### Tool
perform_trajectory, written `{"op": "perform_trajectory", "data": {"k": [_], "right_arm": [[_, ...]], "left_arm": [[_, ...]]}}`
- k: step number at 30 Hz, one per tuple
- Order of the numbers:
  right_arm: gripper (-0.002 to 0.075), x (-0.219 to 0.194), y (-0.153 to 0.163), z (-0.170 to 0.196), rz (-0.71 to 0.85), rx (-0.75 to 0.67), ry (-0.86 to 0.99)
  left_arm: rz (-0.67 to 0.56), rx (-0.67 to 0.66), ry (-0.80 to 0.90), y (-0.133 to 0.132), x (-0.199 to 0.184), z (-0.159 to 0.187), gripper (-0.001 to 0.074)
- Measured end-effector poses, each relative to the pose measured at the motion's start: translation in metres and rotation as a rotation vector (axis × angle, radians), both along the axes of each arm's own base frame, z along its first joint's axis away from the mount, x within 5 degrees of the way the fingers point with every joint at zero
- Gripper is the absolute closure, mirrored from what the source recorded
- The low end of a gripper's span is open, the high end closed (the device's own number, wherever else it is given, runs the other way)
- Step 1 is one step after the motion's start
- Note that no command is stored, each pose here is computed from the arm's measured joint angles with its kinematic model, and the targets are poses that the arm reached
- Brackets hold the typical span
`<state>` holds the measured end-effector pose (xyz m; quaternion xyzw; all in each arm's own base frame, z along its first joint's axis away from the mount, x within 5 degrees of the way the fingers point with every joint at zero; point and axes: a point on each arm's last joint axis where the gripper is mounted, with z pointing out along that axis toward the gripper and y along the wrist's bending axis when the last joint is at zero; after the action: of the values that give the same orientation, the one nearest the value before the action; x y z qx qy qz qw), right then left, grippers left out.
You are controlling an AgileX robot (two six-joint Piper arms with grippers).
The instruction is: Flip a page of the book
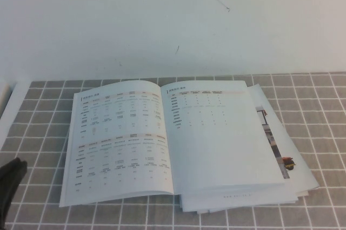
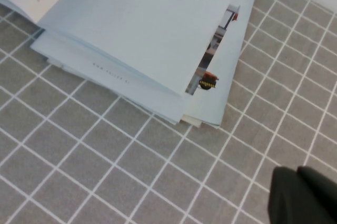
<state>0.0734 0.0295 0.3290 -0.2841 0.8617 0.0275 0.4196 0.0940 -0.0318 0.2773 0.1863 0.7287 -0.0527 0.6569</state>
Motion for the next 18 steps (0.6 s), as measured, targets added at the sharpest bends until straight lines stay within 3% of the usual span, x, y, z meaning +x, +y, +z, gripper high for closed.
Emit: {"op": "perform_trajectory", "data": {"k": [7, 18], "right_arm": [[0.0727, -0.031, -0.010, -0.049, -0.015, 0.082, -0.087], [0.0727, -0.036, -0.011, -0.059, -0.017, 0.109, -0.104]], "left_arm": [[-0.010, -0.011, 0.033, 0.000, -0.005, -0.011, 0.0738], [-0.028, -0.008, 0.076, -0.001, -0.007, -0.014, 0.0738]]}}
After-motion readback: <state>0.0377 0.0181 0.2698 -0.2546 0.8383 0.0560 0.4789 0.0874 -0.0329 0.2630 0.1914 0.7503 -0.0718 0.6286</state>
